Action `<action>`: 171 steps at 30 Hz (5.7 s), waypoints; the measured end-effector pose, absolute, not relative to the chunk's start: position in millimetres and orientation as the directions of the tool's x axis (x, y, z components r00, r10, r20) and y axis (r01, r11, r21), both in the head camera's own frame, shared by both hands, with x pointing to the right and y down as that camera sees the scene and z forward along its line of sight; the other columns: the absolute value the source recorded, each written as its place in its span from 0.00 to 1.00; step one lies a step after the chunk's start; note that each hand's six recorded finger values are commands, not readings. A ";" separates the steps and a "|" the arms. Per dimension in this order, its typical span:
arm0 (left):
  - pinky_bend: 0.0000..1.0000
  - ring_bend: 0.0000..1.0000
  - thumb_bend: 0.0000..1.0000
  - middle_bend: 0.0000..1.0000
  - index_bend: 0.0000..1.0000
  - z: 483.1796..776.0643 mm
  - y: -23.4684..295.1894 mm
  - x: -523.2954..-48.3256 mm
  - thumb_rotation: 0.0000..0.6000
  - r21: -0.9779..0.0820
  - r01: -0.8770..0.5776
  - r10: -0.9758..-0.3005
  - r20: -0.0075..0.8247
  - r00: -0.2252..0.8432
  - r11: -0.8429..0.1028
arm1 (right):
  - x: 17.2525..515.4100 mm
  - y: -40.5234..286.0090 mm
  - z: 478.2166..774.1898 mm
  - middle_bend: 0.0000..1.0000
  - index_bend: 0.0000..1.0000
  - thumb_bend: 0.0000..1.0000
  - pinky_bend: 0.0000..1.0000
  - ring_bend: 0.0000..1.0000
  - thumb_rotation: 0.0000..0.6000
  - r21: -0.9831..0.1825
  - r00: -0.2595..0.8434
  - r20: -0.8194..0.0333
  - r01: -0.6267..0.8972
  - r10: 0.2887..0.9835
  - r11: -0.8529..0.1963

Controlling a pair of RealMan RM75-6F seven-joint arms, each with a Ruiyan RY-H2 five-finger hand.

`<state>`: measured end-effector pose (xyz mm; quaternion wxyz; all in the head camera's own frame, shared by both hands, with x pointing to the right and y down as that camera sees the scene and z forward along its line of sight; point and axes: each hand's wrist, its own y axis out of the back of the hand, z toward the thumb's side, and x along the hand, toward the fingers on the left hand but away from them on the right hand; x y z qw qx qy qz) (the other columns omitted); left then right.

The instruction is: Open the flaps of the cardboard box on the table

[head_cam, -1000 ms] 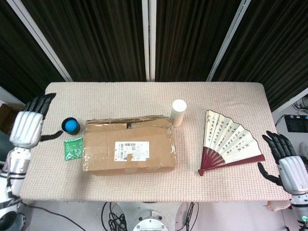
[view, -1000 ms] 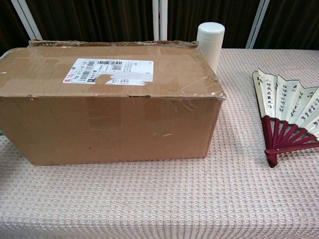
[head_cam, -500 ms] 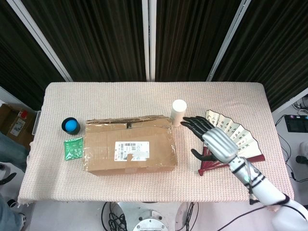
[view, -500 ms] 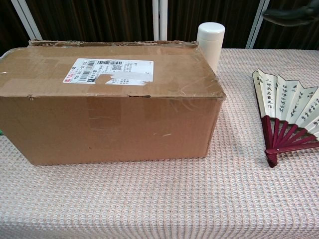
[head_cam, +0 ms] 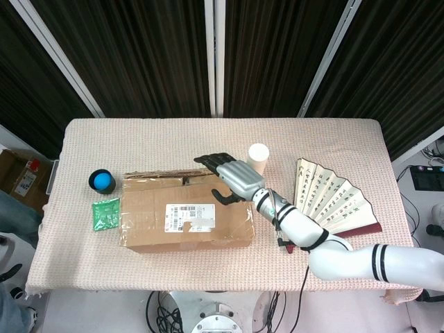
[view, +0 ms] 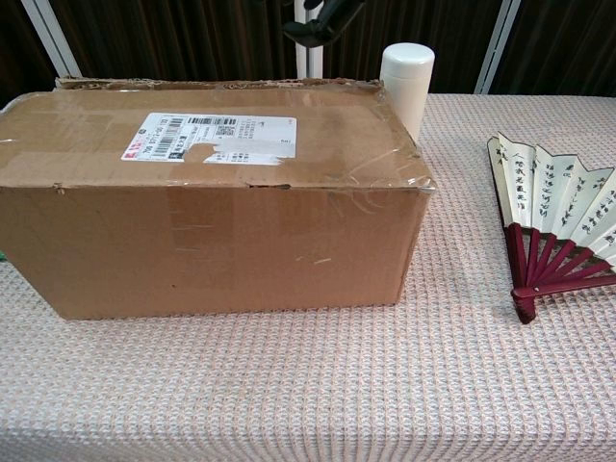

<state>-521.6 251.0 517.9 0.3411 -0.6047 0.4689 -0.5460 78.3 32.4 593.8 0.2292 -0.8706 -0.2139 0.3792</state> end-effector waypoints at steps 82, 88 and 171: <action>0.17 0.07 0.04 0.11 0.05 498.6 224.3 -471.7 1.00 -0.923 -0.214 -0.946 0.302 0.113 -0.320 | 127.4 131.6 491.6 0.34 0.00 0.83 0.00 0.00 1.00 -0.173 0.772 -0.583 0.187 0.253 -0.967; 0.17 0.07 0.04 0.11 0.05 499.8 225.2 -473.7 1.00 -0.922 -0.213 -0.946 0.309 0.103 -0.324 | 132.7 143.0 497.8 0.30 0.00 0.83 0.00 0.00 1.00 -0.187 0.768 -0.603 0.130 0.218 -0.974; 0.17 0.07 0.04 0.11 0.04 509.6 221.7 -481.1 1.00 -0.905 -0.252 -0.939 0.325 0.114 -0.344 | 142.3 65.7 488.5 0.45 0.51 0.87 0.00 0.00 1.00 -0.906 0.626 -0.391 -0.134 0.675 -0.400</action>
